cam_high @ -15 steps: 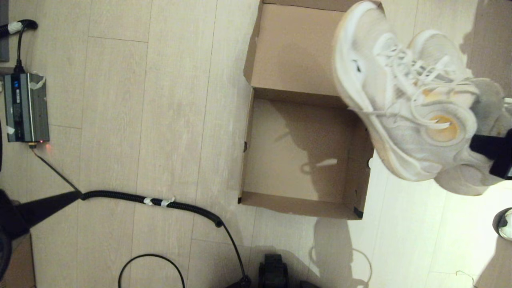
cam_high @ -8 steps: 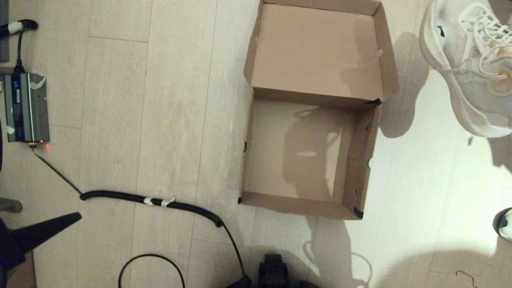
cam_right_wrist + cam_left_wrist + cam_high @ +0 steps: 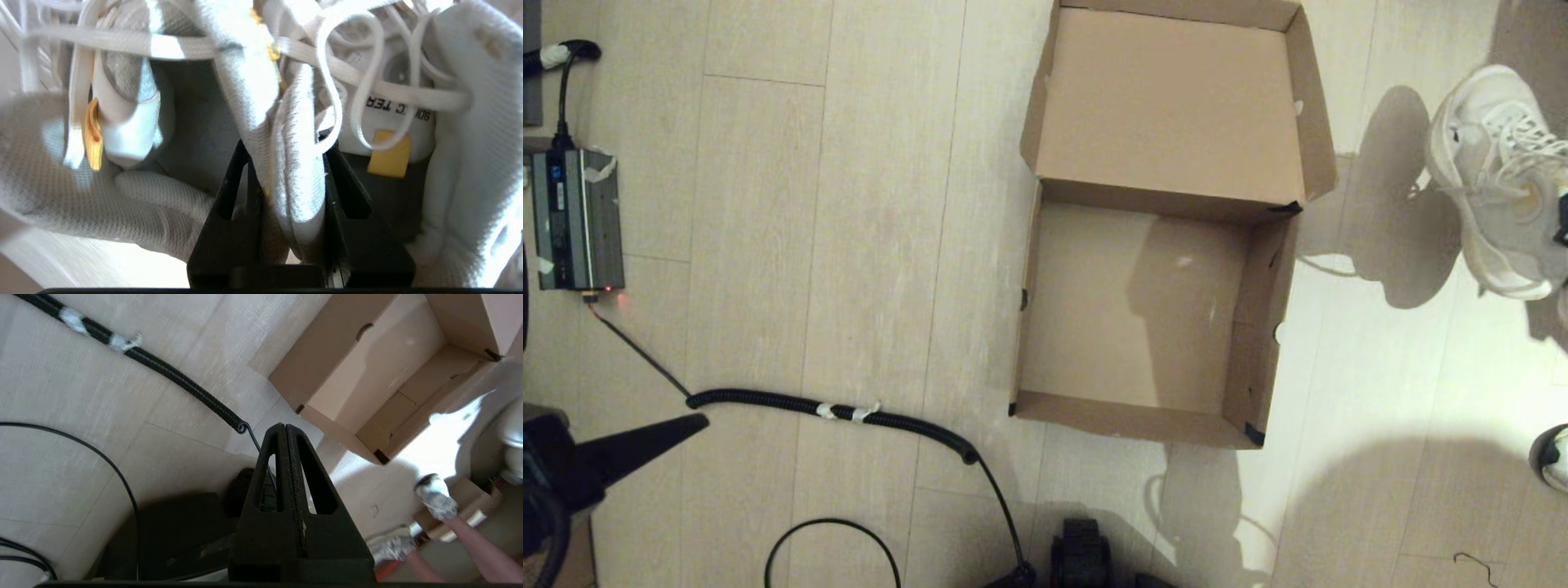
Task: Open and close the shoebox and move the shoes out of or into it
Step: Put the shoes out of the shoe box
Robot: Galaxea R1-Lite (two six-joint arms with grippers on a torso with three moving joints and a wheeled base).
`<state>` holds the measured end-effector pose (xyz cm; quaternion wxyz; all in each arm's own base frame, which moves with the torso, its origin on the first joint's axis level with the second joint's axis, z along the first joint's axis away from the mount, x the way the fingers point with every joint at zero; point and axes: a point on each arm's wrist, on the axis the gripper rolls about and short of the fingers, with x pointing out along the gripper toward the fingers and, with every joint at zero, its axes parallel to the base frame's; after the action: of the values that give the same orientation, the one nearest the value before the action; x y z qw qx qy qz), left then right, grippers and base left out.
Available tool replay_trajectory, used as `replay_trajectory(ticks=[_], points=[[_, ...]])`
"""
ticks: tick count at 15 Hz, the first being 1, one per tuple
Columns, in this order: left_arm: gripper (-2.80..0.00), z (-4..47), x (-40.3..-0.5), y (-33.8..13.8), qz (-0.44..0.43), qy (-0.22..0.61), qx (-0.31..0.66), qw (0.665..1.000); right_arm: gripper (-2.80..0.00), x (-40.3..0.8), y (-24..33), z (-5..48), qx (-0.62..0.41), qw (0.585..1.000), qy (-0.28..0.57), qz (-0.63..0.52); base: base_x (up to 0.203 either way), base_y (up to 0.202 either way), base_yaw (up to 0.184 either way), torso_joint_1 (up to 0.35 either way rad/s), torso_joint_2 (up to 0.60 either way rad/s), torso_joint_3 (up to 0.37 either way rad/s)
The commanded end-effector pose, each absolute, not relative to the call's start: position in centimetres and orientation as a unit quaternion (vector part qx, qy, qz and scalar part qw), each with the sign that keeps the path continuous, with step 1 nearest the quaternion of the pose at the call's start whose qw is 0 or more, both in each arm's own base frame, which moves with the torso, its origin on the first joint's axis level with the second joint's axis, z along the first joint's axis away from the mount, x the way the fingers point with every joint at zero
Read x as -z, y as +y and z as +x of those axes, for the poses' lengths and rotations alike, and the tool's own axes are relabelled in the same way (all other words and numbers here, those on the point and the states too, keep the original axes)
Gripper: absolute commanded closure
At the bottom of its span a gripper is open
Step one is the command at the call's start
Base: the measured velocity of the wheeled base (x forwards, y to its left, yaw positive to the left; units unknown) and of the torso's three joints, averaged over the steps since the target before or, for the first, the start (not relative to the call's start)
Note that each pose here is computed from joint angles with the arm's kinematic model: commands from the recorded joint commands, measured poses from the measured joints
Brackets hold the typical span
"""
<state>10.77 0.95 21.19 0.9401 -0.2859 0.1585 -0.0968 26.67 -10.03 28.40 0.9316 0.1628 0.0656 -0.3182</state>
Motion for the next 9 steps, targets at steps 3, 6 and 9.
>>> replay_trajectory(ticks=[3,6,9], points=[[0.00,11.5,-21.1,1.0,-0.291,0.172,0.108,0.935,0.00,-23.8,-10.8,31.1,0.272,0.939,0.126,0.169,0.000,0.000,0.000,0.000,0.00,0.000],[0.00,11.8,-21.2,1.1,-0.292,0.174,0.108,0.934,0.00,-22.9,-9.6,33.4,0.181,0.966,0.119,0.140,0.000,0.000,0.000,0.000,0.00,0.000],[0.00,11.8,-21.3,1.1,-0.290,0.172,0.109,0.935,0.00,-21.8,-9.8,35.4,0.119,0.982,0.091,0.112,0.000,0.000,0.000,0.000,0.00,0.000]])
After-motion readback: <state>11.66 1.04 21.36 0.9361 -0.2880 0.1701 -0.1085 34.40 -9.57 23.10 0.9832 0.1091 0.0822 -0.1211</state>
